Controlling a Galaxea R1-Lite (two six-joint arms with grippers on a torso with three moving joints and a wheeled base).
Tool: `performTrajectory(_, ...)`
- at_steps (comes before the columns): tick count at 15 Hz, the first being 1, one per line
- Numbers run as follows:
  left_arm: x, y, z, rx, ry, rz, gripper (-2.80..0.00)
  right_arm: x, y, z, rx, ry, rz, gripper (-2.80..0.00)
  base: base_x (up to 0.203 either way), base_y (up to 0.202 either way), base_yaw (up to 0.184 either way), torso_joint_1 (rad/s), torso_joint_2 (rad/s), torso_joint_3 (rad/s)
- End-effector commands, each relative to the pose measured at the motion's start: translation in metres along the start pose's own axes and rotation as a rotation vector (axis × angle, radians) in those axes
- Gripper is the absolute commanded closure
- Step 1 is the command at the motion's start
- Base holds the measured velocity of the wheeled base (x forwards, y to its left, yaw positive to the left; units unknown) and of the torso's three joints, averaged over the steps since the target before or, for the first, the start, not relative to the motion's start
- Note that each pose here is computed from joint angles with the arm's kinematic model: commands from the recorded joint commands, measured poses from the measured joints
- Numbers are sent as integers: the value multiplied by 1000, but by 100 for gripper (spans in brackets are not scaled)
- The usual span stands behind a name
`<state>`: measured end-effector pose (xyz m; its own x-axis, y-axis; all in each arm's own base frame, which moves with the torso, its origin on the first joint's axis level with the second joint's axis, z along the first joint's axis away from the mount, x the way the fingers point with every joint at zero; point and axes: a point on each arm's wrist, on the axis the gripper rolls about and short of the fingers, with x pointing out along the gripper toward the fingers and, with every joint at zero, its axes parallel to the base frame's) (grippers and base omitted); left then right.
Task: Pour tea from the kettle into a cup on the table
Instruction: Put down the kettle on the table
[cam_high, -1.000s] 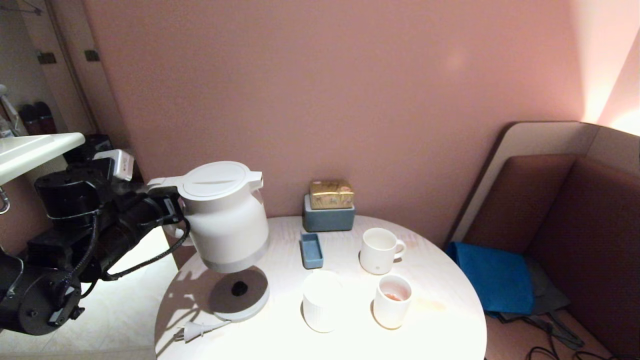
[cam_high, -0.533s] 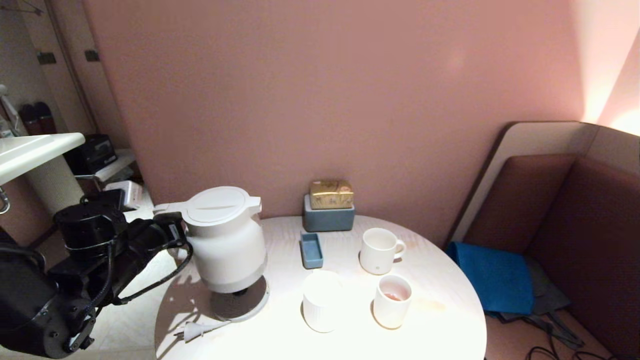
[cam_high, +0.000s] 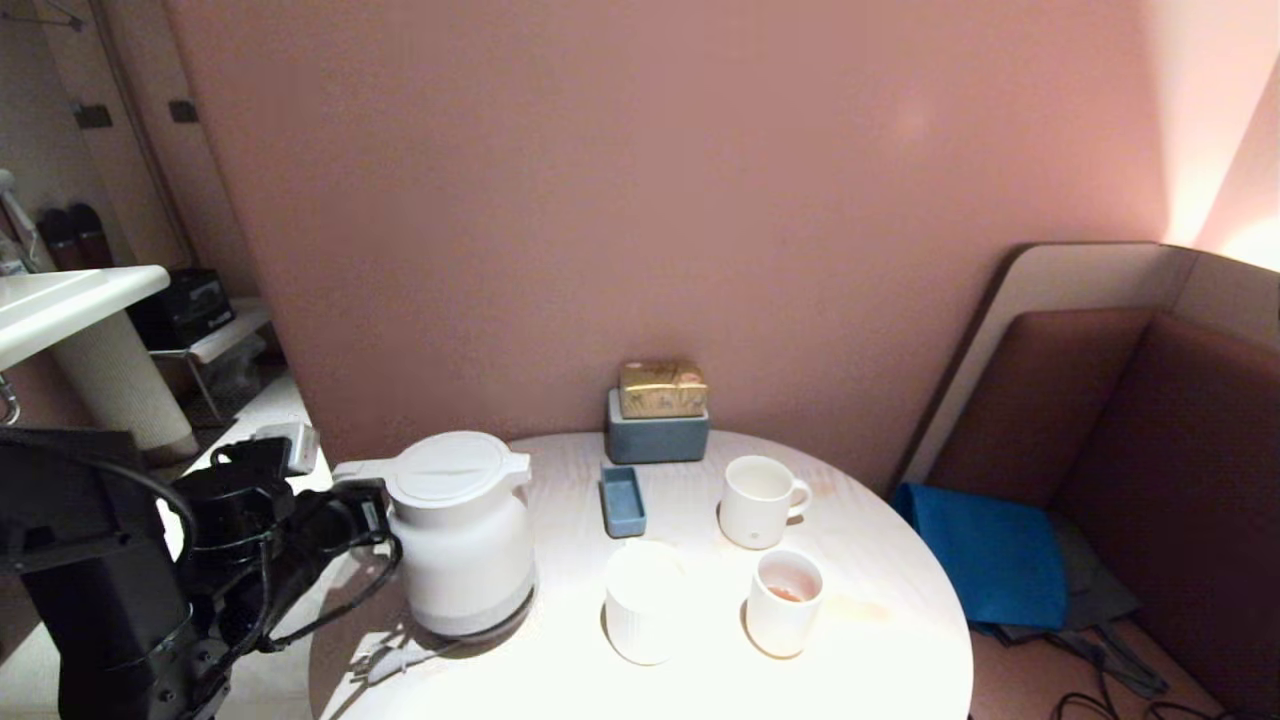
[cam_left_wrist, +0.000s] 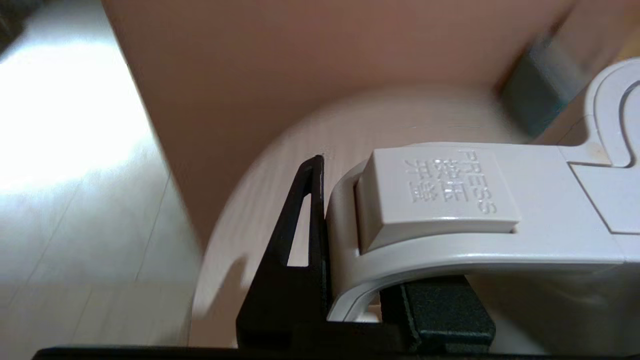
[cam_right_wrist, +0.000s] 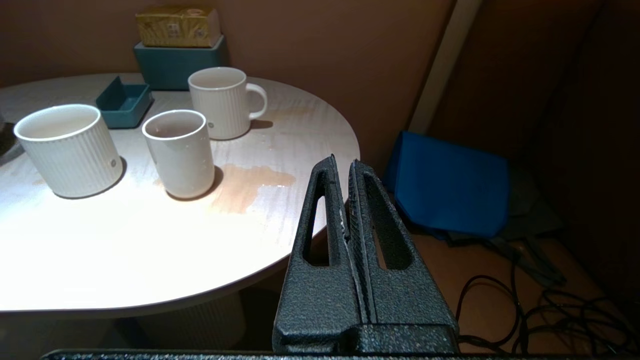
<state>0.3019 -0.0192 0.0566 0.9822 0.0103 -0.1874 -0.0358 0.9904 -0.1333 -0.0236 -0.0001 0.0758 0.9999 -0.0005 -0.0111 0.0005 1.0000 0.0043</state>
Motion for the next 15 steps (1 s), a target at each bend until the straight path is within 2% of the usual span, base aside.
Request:
performTrajectory(1, 12, 7, -17, 0, 18, 21, 0, 0, 0, 0, 0, 1, 0, 0, 0, 0, 0, 0, 0, 0)
performTrajectory(4, 16, 8, -22, 17, 33, 26, 0, 0, 0, 0, 0, 1, 0, 0, 0, 0, 0, 0, 0, 0)
performTrajectory(10, 25, 5, -16, 15, -9, 14, 0, 0, 0, 0, 0, 1, 0, 0, 0, 0, 0, 0, 0, 0)
performTrajectory(15, 32, 3, -17, 39, -19, 7, 0, 0, 0, 0, 0, 1, 0, 0, 0, 0, 0, 0, 0, 0)
